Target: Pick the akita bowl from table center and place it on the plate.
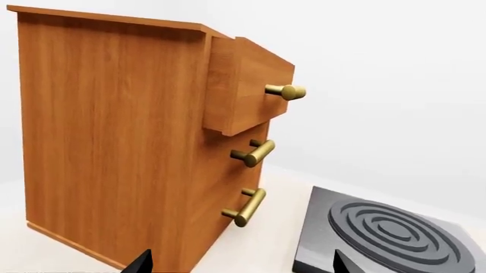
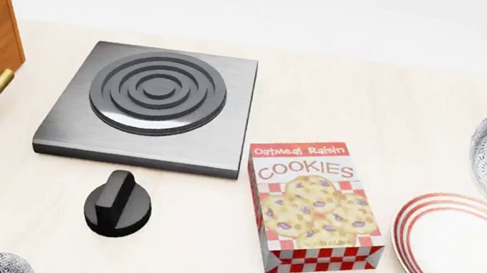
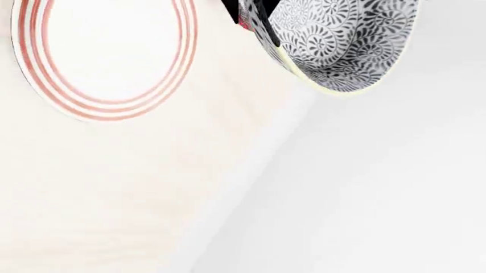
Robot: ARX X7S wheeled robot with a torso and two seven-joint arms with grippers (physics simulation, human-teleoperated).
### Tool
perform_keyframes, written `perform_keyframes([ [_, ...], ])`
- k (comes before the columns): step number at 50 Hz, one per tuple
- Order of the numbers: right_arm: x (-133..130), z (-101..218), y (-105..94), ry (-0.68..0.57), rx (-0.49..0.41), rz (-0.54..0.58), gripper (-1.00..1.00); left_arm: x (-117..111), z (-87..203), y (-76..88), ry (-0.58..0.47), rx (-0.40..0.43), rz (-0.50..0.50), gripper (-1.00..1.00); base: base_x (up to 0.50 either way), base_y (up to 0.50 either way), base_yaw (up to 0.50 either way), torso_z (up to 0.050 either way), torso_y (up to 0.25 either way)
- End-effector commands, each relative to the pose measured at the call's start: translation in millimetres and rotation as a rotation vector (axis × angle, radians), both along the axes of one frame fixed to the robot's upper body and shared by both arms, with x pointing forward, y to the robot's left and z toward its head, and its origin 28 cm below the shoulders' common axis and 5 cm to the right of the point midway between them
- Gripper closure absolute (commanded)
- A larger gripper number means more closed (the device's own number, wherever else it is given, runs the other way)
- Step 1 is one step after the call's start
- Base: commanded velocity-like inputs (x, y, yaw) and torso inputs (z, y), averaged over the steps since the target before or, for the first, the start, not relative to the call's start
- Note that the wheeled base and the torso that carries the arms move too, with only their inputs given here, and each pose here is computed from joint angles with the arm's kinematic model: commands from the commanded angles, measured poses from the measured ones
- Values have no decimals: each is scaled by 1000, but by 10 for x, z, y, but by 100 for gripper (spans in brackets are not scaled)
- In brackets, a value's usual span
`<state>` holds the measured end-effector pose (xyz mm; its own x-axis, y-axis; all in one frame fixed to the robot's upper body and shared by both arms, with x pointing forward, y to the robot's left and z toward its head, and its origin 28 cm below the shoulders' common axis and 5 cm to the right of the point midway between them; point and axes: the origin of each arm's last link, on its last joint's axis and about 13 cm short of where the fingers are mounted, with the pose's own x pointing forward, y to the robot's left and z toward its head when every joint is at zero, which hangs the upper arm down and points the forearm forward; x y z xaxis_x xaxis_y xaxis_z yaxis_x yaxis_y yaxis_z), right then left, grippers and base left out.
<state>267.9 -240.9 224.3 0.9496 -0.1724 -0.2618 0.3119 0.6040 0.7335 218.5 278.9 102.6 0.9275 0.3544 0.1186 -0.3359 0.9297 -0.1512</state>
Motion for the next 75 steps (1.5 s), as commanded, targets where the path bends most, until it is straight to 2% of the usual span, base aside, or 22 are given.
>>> perform_keyframes([
  [1,153,72,-86,135,123,11,100,-12,-7,-1,-8,-19,-7,-100,0,0,0,0,0],
  [9,293,54,-94,203,204,56,100,-22,-10,0,-8,-16,-17,-100,0,0,0,0,0],
  [13,377,25,-108,222,247,71,100,-50,4,-20,-44,17,-52,-100,0,0,0,0,-114],
  [15,415,24,-116,230,247,67,100,-57,8,-29,-48,30,-50,-100,0,0,0,0,-250],
  [17,436,24,-126,235,251,63,100,-56,13,-24,-42,-5,-53,-100,0,0,0,0,-250],
  [20,473,23,-151,241,252,45,100,-43,16,-7,-36,-4,-39,-100,0,0,0,0,0],
  [24,503,5,-167,258,253,31,100,-66,37,-4,-67,17,-28,-100,0,0,0,0,-40],
  [25,507,5,-168,259,253,31,100,-70,40,-7,-75,45,-26,-100,0,0,0,6,-250],
  [28,519,8,-170,259,253,28,100,-66,44,-2,-49,-11,-39,-100,0,0,0,7,-184],
  [34,525,-24,-172,254,255,19,100,-77,42,2,-76,24,-25,-100,0,0,0,2,-72],
  [37,526,-27,-172,252,256,18,100,-70,38,8,-51,-19,-34,-100,0,0,0,8,-250],
  [40,530,-31,-172,250,260,18,100,-64,33,3,-56,16,-26,-100,0,0,0,0,0],
  [43,539,-16,-180,242,263,13,100,-89,60,-2,-72,13,-38,-100,0,0,0,1,-167],
  [45,547,-7,-187,239,264,10,100,-86,76,1,-53,-28,-51,-100,0,0,0,3,-125],
  [56,677,-66,-270,234,256,-40,100,-73,84,1,-63,-11,-52,-100,0,0,0,0,0],
  [61,731,-73,-308,226,264,-59,100,-87,90,-5,-88,22,-50,-100,0,0,0,2,-87],
  [64,743,-68,-316,221,265,-64,100,-82,101,11,-79,-52,-46,-100,0,0,0,5,-167],
  [75,773,-66,-361,208,256,-93,100,-94,86,14,-75,-46,-42,-100,0,0,0,0,0],
])
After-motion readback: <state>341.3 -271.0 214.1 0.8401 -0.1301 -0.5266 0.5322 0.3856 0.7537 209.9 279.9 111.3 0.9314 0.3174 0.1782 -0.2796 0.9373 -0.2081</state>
